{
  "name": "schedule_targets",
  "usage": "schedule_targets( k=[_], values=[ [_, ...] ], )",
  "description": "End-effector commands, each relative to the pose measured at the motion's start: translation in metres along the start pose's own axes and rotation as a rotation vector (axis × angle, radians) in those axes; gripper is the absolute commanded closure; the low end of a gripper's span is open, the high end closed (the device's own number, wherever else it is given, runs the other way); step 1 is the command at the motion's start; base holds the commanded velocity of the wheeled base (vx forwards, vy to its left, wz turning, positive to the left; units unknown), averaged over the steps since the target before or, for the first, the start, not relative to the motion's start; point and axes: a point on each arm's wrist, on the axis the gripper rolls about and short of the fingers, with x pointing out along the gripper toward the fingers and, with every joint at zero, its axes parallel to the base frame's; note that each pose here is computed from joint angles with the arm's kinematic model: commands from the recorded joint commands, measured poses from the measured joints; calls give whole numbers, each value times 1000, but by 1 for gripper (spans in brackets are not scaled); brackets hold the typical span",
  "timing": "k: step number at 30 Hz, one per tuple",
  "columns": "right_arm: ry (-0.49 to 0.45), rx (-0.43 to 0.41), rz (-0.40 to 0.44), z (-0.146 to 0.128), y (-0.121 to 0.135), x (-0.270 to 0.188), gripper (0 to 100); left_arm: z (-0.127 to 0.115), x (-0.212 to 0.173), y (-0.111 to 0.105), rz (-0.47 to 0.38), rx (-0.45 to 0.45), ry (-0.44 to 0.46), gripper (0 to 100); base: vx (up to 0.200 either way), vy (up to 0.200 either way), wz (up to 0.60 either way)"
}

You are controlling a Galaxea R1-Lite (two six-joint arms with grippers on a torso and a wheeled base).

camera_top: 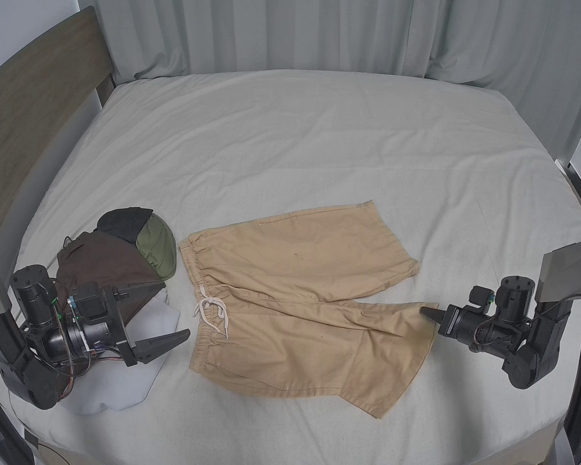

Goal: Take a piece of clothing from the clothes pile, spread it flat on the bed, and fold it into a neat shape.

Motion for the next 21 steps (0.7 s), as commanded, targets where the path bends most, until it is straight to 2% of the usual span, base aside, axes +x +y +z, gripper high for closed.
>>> schedule_targets(
  k=[1, 17, 21],
  values=[
    [-25, -8, -4, 4, 0, 5, 100, 0, 0, 0, 0, -2, 1, 0, 0, 0, 0],
    [-123, -40, -33, 20, 1, 16, 100, 0, 0, 1, 0, -1, 0, 0, 0, 0, 0],
    [-145, -82, -33, 25, 1, 19, 100, 0, 1, 1, 0, -2, 0, 0, 0, 0, 0]
  ],
)
